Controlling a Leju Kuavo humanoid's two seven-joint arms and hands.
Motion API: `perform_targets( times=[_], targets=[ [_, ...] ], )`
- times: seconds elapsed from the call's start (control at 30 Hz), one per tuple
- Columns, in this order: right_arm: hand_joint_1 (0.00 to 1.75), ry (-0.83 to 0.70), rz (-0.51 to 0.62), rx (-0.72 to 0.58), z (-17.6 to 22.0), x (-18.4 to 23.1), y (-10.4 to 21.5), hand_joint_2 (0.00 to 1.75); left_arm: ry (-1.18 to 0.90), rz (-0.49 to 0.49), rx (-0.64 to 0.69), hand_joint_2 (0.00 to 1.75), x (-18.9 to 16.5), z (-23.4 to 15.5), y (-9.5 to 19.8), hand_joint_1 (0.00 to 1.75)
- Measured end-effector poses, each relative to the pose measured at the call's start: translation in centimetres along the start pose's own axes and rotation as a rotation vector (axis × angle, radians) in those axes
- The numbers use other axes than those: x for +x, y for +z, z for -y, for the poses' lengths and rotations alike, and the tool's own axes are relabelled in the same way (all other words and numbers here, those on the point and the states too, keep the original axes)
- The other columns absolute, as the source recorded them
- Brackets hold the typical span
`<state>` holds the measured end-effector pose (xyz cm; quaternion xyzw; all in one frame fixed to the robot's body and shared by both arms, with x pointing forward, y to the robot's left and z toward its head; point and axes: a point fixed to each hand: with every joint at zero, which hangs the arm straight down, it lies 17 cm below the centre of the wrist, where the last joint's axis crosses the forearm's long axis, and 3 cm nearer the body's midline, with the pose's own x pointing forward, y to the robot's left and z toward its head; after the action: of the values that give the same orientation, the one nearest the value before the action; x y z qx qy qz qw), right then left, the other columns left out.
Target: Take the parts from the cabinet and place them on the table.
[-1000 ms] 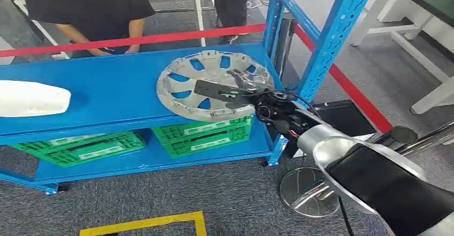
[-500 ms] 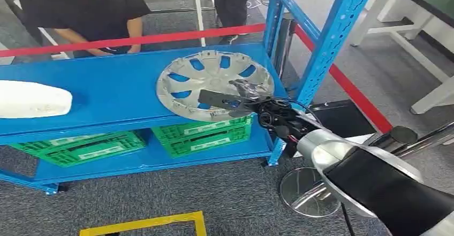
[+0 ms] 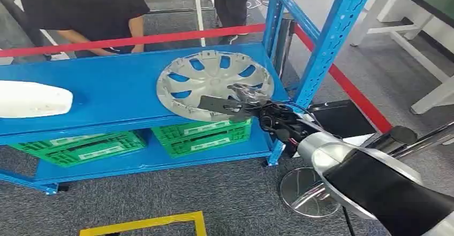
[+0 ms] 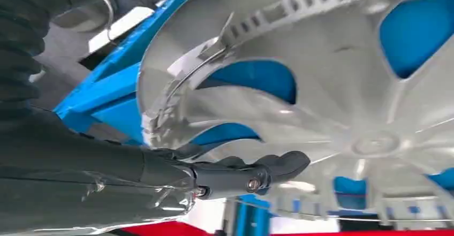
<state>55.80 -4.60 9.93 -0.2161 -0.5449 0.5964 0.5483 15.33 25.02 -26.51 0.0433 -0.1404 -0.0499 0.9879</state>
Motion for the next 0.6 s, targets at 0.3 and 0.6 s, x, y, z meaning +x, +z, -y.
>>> perform_targets(
  times=[0.3,0.6],
  targets=[
    [0.0,0.038,0.026,0.014,-1.1,0.3,0.2,1.75,-0.01,0.003,-0.008,0.0,0.0,0.3,0.0,0.0],
    [0.0,0.071,0.032,0.068,-2.5,0.3,0.4,1.75,-0.003,0.006,-0.01,0.0,-0.1,0.2,0.0,0.0]
  ],
)
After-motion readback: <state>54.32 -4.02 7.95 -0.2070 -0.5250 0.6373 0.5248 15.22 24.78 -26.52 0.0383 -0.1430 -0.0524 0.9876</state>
